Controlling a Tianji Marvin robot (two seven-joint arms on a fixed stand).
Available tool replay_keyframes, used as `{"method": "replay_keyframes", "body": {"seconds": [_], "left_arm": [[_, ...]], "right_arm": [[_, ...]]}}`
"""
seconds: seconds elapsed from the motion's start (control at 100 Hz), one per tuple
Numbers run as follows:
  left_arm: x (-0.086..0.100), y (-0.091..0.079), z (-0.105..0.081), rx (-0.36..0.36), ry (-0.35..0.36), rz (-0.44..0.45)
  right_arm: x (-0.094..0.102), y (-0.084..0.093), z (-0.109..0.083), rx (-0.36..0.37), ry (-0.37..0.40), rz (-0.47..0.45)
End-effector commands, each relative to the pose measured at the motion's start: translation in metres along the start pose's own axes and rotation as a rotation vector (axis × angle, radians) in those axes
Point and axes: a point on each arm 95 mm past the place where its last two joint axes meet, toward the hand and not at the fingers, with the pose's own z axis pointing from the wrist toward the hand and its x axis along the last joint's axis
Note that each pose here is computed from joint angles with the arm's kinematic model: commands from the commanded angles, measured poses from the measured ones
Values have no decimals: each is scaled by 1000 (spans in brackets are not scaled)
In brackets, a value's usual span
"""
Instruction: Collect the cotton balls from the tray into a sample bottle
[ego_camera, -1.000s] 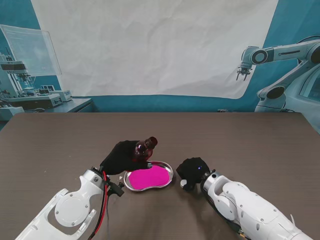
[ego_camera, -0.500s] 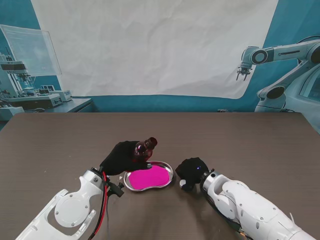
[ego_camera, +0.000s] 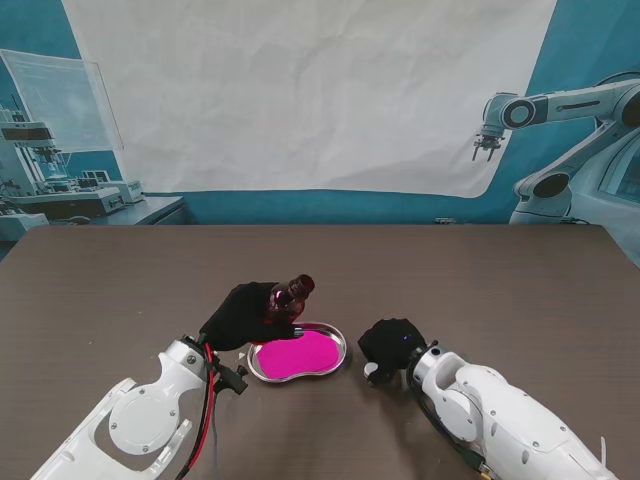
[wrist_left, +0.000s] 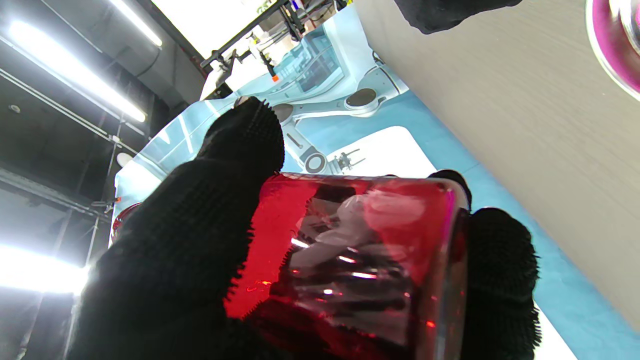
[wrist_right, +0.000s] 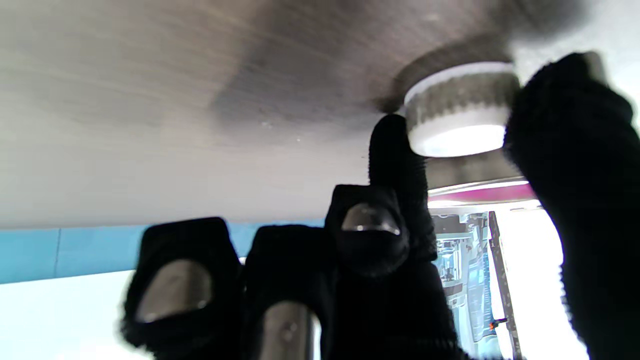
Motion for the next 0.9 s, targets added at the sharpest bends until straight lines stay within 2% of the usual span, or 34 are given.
{"method": "replay_keyframes", "body": {"seconds": [0.0,0.2,0.75,0.89], "left_arm": [[1,2,0,-18,-2,-2],[1,2,1,-20,-5,-2],[1,1,1,-12,-4,-1],[1,0,1,-13,-3,0]], "right_arm": [[5,-5,0,22,0,23],[5,-7,1,28,-22,76],[4,-11,6,16,-15,101],[4,-14,8,22,8,61]]}}
